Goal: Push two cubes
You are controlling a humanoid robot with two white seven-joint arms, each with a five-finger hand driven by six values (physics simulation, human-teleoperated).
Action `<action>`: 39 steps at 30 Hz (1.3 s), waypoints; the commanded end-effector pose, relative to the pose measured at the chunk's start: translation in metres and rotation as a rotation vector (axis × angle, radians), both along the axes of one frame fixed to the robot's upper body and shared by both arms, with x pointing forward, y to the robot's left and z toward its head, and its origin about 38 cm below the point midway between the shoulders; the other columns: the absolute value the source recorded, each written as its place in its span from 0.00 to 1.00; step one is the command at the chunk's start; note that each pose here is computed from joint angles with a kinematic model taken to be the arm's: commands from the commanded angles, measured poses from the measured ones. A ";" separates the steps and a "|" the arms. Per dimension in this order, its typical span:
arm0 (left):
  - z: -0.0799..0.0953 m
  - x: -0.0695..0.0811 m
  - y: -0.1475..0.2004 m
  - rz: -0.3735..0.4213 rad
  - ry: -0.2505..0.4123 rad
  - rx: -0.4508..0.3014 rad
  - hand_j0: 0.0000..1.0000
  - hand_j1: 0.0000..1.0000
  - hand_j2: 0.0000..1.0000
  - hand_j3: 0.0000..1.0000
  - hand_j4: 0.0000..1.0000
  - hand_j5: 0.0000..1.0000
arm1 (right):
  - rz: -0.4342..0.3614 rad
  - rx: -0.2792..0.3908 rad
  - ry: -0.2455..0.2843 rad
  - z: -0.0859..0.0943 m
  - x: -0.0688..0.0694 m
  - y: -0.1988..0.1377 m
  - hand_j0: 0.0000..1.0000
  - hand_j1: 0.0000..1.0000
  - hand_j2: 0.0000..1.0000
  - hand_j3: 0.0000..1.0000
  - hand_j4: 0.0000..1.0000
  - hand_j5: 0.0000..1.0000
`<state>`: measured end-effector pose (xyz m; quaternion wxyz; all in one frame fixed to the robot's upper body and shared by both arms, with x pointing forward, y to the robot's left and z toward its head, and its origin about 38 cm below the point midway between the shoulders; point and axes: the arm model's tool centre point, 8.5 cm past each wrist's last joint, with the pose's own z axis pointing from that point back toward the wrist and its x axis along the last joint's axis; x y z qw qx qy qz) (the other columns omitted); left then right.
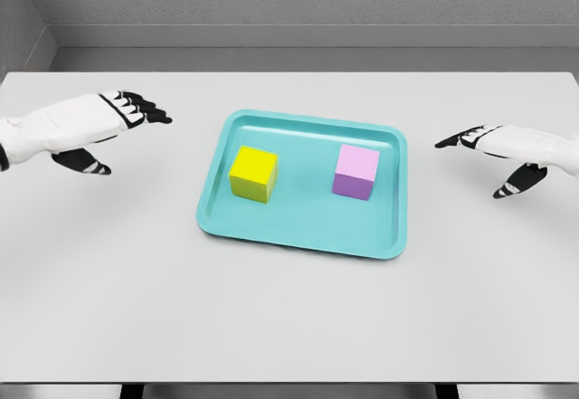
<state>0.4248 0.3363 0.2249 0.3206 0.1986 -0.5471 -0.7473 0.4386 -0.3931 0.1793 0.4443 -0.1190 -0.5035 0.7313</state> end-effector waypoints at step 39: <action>-0.057 0.065 -0.053 0.083 0.110 -0.064 0.55 0.55 0.55 0.55 0.55 0.55 | 0.338 -0.116 -0.107 0.015 0.002 0.119 0.10 0.10 0.10 0.10 0.10 0.10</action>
